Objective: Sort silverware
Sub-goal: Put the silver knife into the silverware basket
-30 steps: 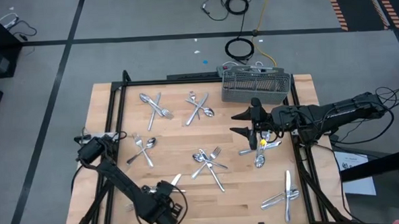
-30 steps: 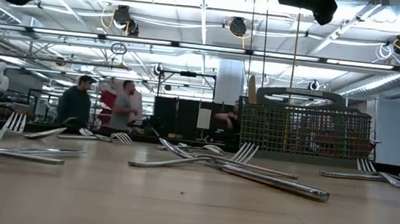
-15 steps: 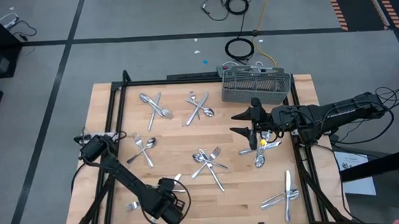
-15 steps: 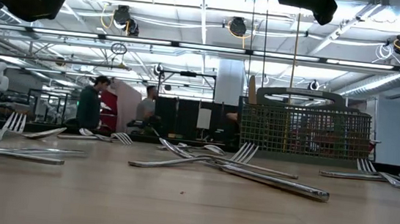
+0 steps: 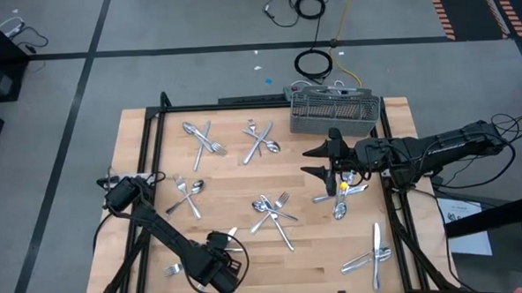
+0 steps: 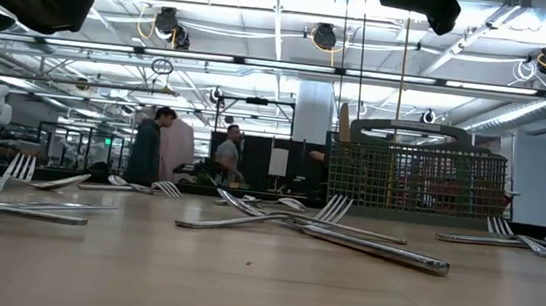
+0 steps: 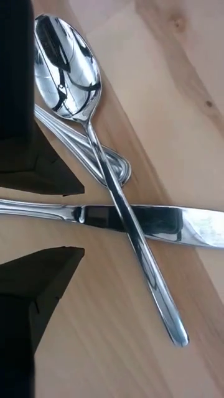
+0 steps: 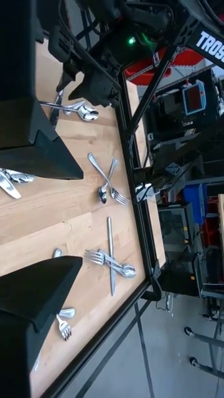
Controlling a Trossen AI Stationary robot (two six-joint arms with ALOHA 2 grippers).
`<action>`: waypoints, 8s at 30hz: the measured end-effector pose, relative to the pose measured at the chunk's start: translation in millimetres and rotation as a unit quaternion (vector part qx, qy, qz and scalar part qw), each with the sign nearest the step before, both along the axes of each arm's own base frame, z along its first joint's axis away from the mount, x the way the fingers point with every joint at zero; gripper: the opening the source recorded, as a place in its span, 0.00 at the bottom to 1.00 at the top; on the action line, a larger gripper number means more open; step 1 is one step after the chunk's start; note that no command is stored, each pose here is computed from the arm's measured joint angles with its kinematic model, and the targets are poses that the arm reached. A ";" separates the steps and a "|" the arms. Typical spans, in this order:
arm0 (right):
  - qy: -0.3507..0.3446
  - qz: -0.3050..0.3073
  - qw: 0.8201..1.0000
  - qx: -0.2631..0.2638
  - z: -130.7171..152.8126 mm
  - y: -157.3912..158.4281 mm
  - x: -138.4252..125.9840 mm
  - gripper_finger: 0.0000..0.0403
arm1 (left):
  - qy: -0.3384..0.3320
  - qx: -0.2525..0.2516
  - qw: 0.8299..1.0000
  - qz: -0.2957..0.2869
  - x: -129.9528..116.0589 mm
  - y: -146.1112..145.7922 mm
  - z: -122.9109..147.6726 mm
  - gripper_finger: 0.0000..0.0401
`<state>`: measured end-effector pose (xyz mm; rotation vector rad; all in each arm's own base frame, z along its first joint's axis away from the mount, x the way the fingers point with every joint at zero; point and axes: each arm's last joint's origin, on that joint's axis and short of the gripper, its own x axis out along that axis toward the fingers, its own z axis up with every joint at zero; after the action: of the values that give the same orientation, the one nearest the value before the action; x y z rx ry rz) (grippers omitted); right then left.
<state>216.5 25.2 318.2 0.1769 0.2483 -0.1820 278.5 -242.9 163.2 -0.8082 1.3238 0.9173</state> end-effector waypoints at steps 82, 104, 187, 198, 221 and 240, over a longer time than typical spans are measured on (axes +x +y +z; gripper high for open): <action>-0.016 -0.003 1.000 0.015 2.7 0.2 0.7 0.50 | 0.000 -0.030 0.998 -0.053 -3.5 9.4 -2.7 0.34; -0.016 -0.003 1.000 0.015 2.7 0.2 0.7 0.50 | -0.002 -0.043 0.997 -0.058 -6.7 7.2 -18.1 0.26; -0.072 -0.037 0.996 0.038 33.0 -13.6 -75.6 0.50 | -0.342 0.275 0.880 -0.180 59.8 242.2 147.1 0.16; -0.039 -0.065 0.997 0.028 27.1 -16.7 -85.7 0.50 | -0.460 0.317 0.817 -0.142 68.1 333.6 171.8 0.16; -0.017 -0.110 0.992 0.052 21.0 -21.1 -88.0 0.50 | -0.494 0.330 0.782 -0.189 162.0 449.5 148.3 0.16; 0.001 -0.117 0.991 0.064 16.7 -21.3 -89.3 0.50 | -0.488 0.312 0.790 -0.198 157.8 447.4 153.4 0.16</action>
<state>127.2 3.9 334.9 0.3341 0.2408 -0.3999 436.3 204.5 316.6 -0.3338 0.1967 0.4066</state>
